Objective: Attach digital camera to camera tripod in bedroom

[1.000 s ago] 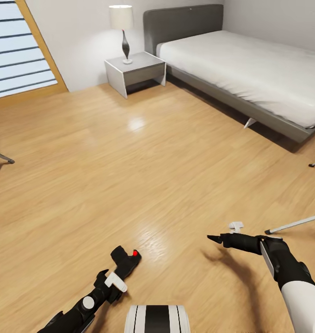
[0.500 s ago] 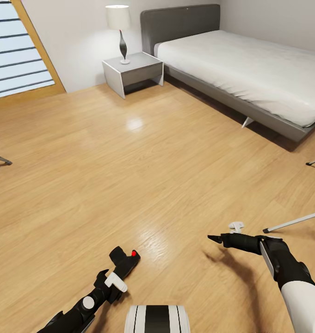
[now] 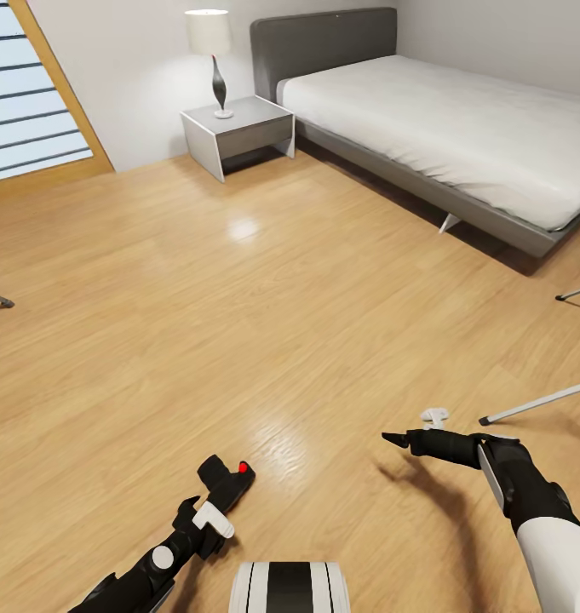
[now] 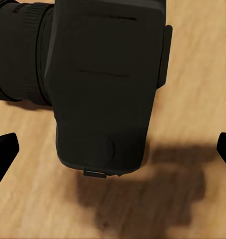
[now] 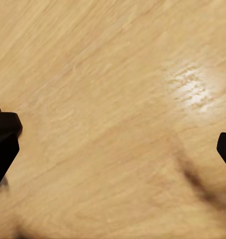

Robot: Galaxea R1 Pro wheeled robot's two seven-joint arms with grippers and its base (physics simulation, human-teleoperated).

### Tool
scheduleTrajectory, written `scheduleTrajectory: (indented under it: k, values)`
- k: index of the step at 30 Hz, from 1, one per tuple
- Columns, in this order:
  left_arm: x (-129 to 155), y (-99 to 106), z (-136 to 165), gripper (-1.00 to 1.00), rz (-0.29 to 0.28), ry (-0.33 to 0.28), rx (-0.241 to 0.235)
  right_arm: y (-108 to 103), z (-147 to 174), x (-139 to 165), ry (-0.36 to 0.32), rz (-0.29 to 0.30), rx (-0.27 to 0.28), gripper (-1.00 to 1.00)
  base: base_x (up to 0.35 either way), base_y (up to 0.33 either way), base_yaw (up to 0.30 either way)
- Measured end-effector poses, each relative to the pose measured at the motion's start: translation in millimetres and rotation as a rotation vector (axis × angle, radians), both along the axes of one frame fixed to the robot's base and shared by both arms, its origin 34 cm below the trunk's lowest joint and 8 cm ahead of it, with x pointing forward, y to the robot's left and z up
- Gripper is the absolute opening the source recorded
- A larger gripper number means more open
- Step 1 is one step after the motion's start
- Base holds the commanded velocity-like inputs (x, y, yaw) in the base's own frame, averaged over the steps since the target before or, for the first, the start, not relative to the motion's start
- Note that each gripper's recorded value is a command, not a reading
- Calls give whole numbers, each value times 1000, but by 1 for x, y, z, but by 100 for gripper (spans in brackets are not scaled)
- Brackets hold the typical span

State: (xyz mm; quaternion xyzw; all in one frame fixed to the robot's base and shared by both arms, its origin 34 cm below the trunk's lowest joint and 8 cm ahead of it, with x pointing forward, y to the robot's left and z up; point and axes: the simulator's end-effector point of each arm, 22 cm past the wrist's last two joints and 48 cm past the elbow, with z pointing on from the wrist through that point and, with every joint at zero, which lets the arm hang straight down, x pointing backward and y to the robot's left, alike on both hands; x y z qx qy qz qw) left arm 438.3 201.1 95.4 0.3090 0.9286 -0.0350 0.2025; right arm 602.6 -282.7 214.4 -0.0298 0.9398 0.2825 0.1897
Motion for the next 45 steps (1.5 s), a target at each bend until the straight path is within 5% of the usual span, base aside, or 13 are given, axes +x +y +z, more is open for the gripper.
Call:
scheduleTrajectory:
  k: [45]
  values:
    - [-24,22,-12,100,11,51,51,3,0,0,-1,3,5,100,22,0,0]
